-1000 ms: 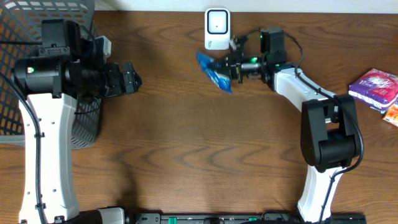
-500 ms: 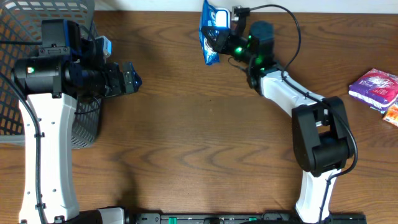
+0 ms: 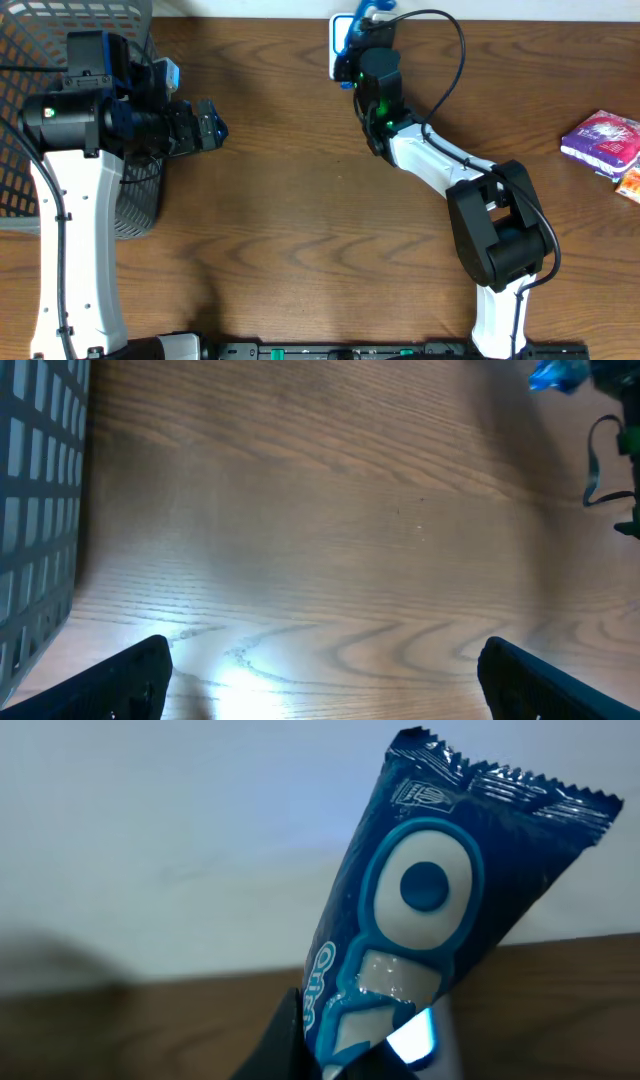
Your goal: Scan the item barcode
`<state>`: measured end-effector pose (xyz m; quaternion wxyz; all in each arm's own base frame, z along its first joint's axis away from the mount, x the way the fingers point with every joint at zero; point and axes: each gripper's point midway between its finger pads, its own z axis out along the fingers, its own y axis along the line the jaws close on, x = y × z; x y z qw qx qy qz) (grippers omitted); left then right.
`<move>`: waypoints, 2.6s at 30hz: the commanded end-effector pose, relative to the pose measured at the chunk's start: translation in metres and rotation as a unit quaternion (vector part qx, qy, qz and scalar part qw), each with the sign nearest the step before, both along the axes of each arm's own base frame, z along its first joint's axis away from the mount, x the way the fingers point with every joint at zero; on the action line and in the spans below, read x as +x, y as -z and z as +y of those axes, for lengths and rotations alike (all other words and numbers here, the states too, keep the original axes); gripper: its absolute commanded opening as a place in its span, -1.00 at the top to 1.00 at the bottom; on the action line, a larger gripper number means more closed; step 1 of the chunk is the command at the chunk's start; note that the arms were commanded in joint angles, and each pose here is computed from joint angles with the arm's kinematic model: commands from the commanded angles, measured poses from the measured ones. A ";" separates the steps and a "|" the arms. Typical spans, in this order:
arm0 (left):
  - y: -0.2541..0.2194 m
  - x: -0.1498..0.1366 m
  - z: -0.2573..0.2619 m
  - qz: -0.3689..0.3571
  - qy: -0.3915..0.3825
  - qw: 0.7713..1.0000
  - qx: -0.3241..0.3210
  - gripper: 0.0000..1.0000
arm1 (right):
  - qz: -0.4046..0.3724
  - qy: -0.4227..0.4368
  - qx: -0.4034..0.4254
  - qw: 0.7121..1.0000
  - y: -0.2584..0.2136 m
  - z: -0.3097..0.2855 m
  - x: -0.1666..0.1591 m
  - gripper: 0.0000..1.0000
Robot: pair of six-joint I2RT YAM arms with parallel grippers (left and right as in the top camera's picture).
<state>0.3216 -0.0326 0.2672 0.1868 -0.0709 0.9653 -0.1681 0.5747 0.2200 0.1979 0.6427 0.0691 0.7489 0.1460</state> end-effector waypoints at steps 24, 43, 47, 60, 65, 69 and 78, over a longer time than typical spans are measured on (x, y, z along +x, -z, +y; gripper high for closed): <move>0.001 0.001 0.000 -0.001 0.005 1.000 0.005 -0.96 | -0.035 0.067 0.088 0.993 0.008 -0.009 0.065 0.98; 0.001 0.001 0.000 -0.001 0.005 1.000 0.005 -0.96 | -0.030 0.048 0.114 0.992 0.009 -0.036 0.080 0.98; 0.001 0.001 0.000 -0.001 0.005 1.000 0.005 -0.96 | -0.029 0.036 0.115 0.992 0.009 -0.033 0.080 0.98; 0.001 0.001 0.000 -0.001 0.005 1.000 0.005 -0.96 | 0.019 0.087 0.044 0.995 -0.027 -0.092 0.070 0.98; 0.001 0.001 0.000 0.000 0.005 1.000 0.005 -0.96 | 0.033 0.140 0.039 0.989 -0.068 -0.162 0.056 0.98; 0.001 0.001 0.000 -0.001 0.005 1.000 0.005 -0.96 | 0.055 0.195 0.035 0.979 -0.099 -0.232 0.030 0.98; 0.001 0.001 0.000 -0.001 0.006 1.000 0.005 -0.96 | 0.196 0.327 0.016 0.924 -0.061 -0.387 -0.043 0.98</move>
